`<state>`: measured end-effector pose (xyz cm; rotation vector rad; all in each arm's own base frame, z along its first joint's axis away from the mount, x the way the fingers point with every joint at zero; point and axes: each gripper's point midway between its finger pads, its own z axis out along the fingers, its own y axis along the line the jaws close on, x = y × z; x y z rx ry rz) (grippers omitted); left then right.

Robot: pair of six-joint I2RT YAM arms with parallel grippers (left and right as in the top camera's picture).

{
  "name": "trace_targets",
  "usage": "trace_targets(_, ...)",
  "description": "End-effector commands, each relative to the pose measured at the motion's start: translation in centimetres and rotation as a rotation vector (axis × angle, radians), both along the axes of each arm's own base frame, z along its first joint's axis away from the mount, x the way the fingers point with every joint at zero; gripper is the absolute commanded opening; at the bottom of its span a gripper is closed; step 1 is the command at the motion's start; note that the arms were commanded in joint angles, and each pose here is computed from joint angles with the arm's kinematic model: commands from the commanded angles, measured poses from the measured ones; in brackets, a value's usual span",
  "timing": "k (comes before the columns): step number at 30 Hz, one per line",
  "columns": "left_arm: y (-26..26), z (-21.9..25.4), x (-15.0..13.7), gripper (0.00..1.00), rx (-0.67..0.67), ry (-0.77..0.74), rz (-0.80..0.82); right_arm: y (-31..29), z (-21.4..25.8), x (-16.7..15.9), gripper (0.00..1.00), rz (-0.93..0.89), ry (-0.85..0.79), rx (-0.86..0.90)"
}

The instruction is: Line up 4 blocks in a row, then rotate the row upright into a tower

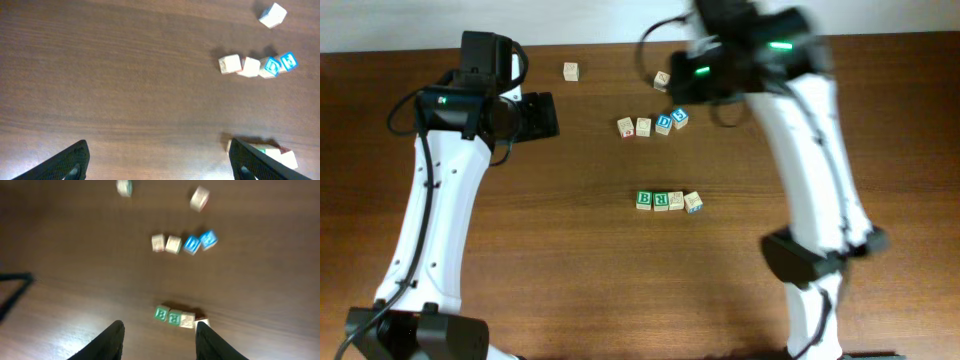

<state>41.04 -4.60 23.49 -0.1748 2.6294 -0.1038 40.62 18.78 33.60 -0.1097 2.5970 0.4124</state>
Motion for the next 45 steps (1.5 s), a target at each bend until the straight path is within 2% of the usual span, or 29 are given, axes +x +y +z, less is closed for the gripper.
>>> trace_targets(1,-1.1,0.0,-1.1,0.87,-0.015,0.032,-0.043,-3.6,4.9,-3.6,0.46,-0.003,-0.099,0.004)
trace_targets(3,-1.7,-0.3,-1.6,0.85,-0.02,0.054,-0.059,-6.1,4.6,-5.5,0.46,-0.054,-0.067,-0.038)
trace_targets(6,-3.7,-0.6,-2.2,0.84,-0.019,0.07,-0.112,-8.3,-0.4,-8.3,0.46,-0.087,0.129,-0.101)
trace_targets(8,-4.8,-1.5,-2.2,0.79,0.013,0.088,-0.137,-8.7,-6.9,-9.4,0.35,-0.082,0.329,-0.167)
trace_targets(13,-5.2,-6.4,-1.0,0.79,0.038,0.207,-0.115,-6.8,-19.0,-9.7,0.06,-0.074,0.505,-0.104)
trace_targets(18,-5.8,-9.2,0.1,0.79,0.012,0.248,-0.086,-5.8,-27.3,-10.5,0.04,-0.13,0.531,-0.01)
trace_targets(25,-6.1,-9.0,0.8,0.8,-0.001,0.22,-0.087,-3.6,-30.7,-10.6,0.04,-0.086,0.514,0.028)
trace_targets(45,-6.6,-8.9,0.9,0.82,-0.026,0.218,-0.097,-2.1,-32.0,-7.9,0.04,-0.038,0.504,0.055)
